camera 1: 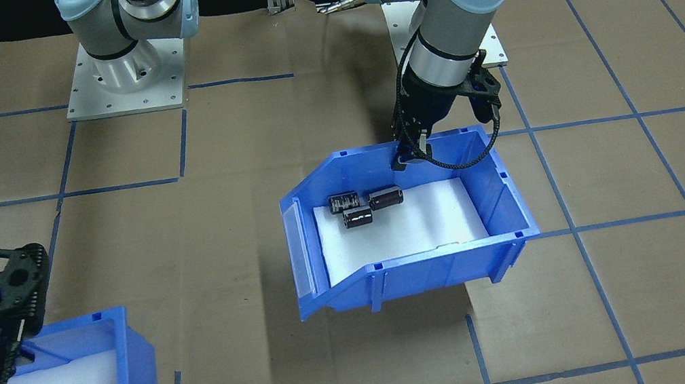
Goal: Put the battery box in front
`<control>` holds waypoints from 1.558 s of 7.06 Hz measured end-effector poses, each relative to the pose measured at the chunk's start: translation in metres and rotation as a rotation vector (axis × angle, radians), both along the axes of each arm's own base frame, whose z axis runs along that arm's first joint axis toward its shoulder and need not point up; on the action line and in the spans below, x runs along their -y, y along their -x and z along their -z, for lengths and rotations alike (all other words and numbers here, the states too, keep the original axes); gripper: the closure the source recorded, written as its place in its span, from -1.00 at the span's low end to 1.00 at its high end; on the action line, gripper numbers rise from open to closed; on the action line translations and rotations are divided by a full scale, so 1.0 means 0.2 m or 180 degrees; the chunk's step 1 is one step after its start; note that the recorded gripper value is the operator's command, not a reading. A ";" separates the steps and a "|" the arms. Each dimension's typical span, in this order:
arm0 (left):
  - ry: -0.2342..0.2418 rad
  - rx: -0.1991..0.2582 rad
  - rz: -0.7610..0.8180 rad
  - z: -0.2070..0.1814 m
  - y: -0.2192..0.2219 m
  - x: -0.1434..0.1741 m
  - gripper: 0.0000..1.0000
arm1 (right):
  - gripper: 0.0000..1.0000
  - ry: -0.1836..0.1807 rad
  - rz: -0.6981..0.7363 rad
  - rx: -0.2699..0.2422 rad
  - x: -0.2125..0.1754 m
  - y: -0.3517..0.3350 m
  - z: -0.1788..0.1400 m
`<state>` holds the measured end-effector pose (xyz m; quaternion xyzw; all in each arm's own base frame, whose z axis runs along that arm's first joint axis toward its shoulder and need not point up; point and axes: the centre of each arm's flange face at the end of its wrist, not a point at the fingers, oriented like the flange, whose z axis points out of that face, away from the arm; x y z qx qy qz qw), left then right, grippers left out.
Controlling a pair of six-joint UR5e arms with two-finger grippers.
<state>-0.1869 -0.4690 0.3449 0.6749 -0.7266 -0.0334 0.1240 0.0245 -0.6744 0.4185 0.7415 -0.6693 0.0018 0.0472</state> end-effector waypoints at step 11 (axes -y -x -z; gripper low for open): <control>-0.0231 -0.0223 0.0364 0.35 0.67 0.63 -0.55 | 0.86 -0.0230 0.0553 0.0038 -0.95 0.18 0.28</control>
